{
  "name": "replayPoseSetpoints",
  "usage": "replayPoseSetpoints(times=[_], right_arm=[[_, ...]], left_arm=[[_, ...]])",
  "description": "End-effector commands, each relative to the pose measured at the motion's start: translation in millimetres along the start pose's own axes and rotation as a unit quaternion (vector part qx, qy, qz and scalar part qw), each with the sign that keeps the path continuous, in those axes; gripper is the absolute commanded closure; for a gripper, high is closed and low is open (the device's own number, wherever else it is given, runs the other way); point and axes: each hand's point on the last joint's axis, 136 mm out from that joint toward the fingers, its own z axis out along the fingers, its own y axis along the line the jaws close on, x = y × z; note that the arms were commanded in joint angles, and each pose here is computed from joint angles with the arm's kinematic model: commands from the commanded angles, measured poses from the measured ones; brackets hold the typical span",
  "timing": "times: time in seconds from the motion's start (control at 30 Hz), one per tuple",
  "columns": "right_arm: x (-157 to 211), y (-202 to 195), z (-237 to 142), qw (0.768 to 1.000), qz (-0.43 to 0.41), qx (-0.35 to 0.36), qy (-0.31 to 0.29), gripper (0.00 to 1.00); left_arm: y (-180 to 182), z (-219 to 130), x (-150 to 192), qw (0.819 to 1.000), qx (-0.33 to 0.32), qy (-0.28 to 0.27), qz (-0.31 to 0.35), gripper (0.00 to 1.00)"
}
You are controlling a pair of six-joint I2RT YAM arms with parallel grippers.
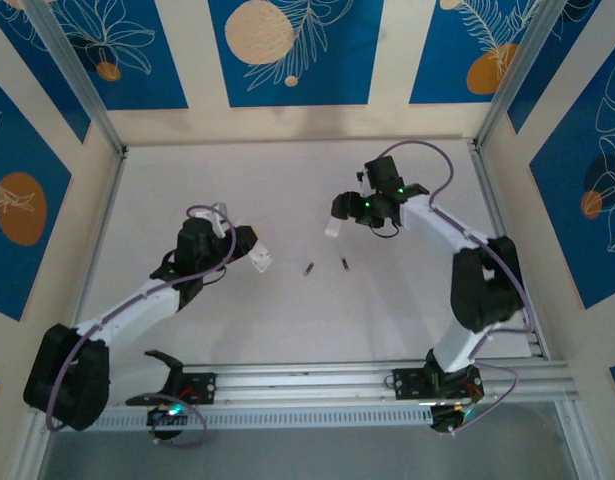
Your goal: Load the batteries into the remote control
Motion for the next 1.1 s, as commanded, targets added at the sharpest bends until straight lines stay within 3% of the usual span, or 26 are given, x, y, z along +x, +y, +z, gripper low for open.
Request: replayPoseSetpoints(times=[0.0,0.23,0.53,0.8,1.07], right_arm=[[18.9,12.9,-8.2,1.000,-0.001,-0.015,0.000,0.30],[35.3,20.3,-28.1,1.000,-0.006,-0.028,-0.003,0.29],[38.9,20.4,-45.1,0.999,-0.014,-0.028,-0.014,0.29],[40.7,21.1,-47.0,0.999,-0.013,-0.032,-0.013,0.29],[42.8,22.1,-45.7,0.999,-0.017,-0.033,-0.008,0.28]], left_arm=[[13.9,11.6,-6.6,0.999,-0.014,-0.021,0.018,0.96],[32.3,50.8,15.3,0.999,-0.013,0.030,-0.011,0.96],[56.6,76.4,33.6,0.998,-0.018,0.046,-0.048,0.93],[82.7,72.6,41.7,0.995,-0.073,0.050,-0.040,0.66],[96.5,59.1,39.3,0.990,-0.128,0.050,-0.014,0.63]])
